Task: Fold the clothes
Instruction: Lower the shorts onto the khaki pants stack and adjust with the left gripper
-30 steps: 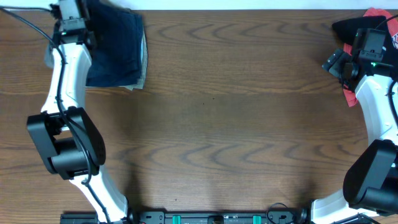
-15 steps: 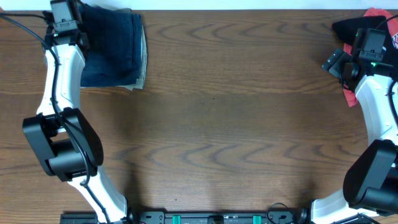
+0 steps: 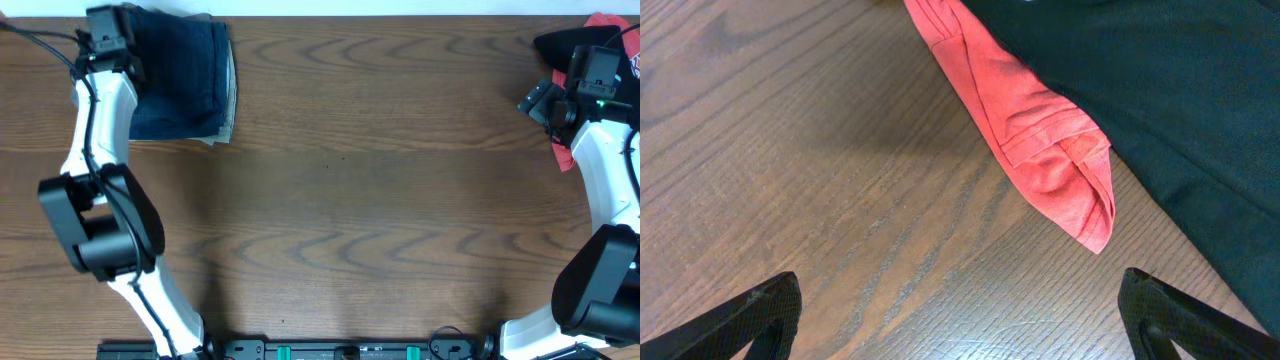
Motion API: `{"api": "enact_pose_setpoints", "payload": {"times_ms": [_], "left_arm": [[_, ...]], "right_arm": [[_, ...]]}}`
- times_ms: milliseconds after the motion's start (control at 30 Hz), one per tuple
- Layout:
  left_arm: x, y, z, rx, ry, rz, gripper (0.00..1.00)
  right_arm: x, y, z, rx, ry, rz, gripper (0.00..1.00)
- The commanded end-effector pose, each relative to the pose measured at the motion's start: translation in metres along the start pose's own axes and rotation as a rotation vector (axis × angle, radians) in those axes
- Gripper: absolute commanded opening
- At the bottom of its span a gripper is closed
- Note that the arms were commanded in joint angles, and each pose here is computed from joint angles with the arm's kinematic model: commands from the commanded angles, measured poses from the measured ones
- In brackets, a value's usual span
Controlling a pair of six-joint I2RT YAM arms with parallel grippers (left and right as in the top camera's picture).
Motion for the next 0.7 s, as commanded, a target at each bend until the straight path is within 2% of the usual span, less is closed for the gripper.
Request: {"api": "enact_pose_setpoints", "payload": {"times_ms": [0, 167, 300, 533, 667], "left_arm": [[-0.032, -0.015, 0.011, -0.007, 0.055, 0.087, 0.3], [-0.027, -0.012, 0.017, 0.001, 0.06, 0.088, 0.3], [0.002, 0.002, 0.017, 0.015, 0.032, 0.023, 0.3], [0.069, 0.044, 0.007, 0.09, -0.094, -0.261, 0.3], [0.081, 0.062, -0.001, 0.13, -0.153, -0.393, 0.33]], "right_arm": [[0.006, 0.005, 0.0, 0.006, -0.002, -0.026, 0.99], [0.006, 0.005, 0.0, 0.006, -0.002, -0.026, 0.99], [0.006, 0.005, 0.0, 0.006, -0.002, -0.026, 0.99], [0.006, 0.005, 0.0, 0.006, -0.002, -0.026, 0.99], [0.006, 0.005, 0.0, 0.006, -0.002, -0.026, 0.99]]}}
Point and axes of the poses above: each gripper's point midway between its finger pads, its own x axis back along the fingers, its own z axis along the line the jaws close on, y = z × x, the point moved 10 cm from there along x, back along the fingers, and after that the axes turned 2 degrees about x, right-handed, at the moved point
